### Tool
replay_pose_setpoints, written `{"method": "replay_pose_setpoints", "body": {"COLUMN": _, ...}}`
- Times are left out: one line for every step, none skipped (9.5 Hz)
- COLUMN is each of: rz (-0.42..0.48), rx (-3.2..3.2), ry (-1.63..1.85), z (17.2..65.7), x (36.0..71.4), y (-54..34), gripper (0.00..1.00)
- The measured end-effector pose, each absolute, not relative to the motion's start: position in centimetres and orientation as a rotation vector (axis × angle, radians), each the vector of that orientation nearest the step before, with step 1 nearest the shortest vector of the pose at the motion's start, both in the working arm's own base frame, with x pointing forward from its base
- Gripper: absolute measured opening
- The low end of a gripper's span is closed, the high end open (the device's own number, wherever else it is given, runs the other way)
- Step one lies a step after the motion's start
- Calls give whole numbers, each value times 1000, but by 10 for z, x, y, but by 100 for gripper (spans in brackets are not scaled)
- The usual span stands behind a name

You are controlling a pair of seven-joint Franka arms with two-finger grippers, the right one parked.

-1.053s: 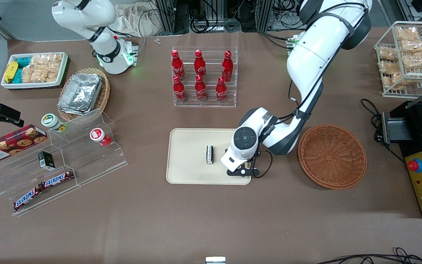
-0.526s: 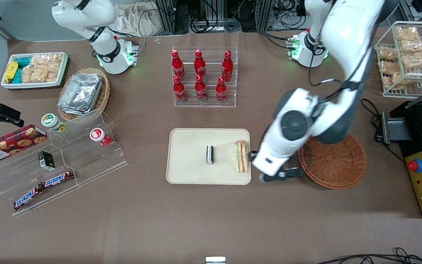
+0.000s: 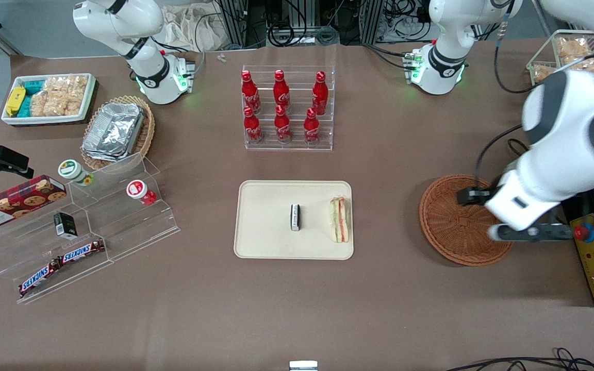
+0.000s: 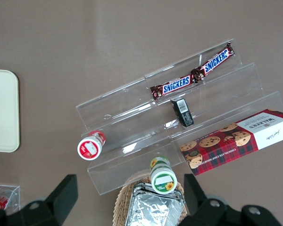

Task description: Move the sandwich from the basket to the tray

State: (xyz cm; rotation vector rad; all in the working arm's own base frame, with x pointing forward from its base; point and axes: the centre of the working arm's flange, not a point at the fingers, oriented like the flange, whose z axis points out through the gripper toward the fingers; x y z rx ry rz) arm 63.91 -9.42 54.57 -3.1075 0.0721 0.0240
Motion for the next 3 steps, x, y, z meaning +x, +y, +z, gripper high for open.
{"method": "replay_pose_setpoints", "body": {"rz": -14, "rx": -3103, "ry": 67, "z": 562, "x": 636, "y": -76, "gripper": 100}}
{"method": "replay_pose_setpoints", "body": {"rz": -35, "rx": -3097, "ry": 43, "z": 570, "x": 634, "y": -64, "gripper": 100}}
{"method": "replay_pose_setpoints", "body": {"rz": -38, "rx": -3093, "ry": 29, "z": 572, "x": 634, "y": -57, "gripper": 100}}
